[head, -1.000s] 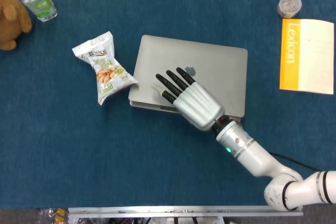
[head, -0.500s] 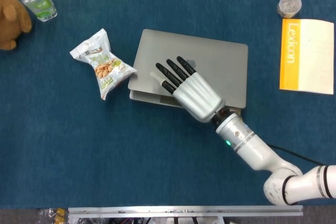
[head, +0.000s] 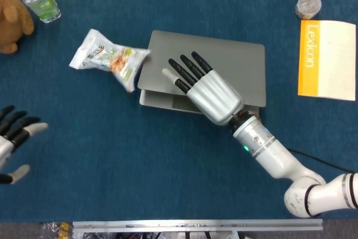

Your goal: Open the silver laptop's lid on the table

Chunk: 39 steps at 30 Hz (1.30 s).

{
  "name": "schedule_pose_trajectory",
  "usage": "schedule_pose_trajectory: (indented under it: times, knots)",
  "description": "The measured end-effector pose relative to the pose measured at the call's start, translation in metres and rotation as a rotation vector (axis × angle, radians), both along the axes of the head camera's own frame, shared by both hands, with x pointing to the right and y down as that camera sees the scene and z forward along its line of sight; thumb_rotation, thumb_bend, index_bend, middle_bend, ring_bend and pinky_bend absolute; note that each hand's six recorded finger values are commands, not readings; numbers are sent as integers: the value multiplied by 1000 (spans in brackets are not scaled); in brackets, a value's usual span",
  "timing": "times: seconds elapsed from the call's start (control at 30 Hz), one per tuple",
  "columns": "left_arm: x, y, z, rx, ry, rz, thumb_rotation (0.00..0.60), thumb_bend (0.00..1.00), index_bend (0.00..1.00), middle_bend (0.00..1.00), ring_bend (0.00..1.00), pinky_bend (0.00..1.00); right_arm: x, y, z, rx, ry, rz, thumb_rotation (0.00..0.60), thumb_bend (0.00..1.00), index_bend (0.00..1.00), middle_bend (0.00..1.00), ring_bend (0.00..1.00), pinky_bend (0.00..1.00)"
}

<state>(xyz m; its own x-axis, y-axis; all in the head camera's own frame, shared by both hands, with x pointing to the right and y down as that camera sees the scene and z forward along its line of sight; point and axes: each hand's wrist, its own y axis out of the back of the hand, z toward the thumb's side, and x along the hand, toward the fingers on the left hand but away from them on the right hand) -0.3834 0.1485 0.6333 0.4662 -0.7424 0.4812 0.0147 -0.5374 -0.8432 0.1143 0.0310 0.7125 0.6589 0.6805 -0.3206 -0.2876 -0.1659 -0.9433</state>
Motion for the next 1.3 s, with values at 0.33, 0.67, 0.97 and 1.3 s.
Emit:
schedule_pose_trajectory:
  times: [0.33,0.67,0.97,1.3]
  knots:
    - [49,-8,15,-87,14,189,600,247,54,43,36,21,3,-6,-5,18,17,13,600,358,0,19,0,102]
    - [90,-21,33,-127,-10,327,600,247,0,0,0,20,2,-9,-9,38,28,11,600,358,0,19,0,102]
    - [119,-34,49,-118,-55,410,600,248,0,0,0,3,1,-11,-14,51,28,11,600,358,0,19,0,102]
    - [147,-47,69,-143,-93,445,600,247,0,0,0,3,2,-14,-17,62,30,13,600,358,0,19,0,102]
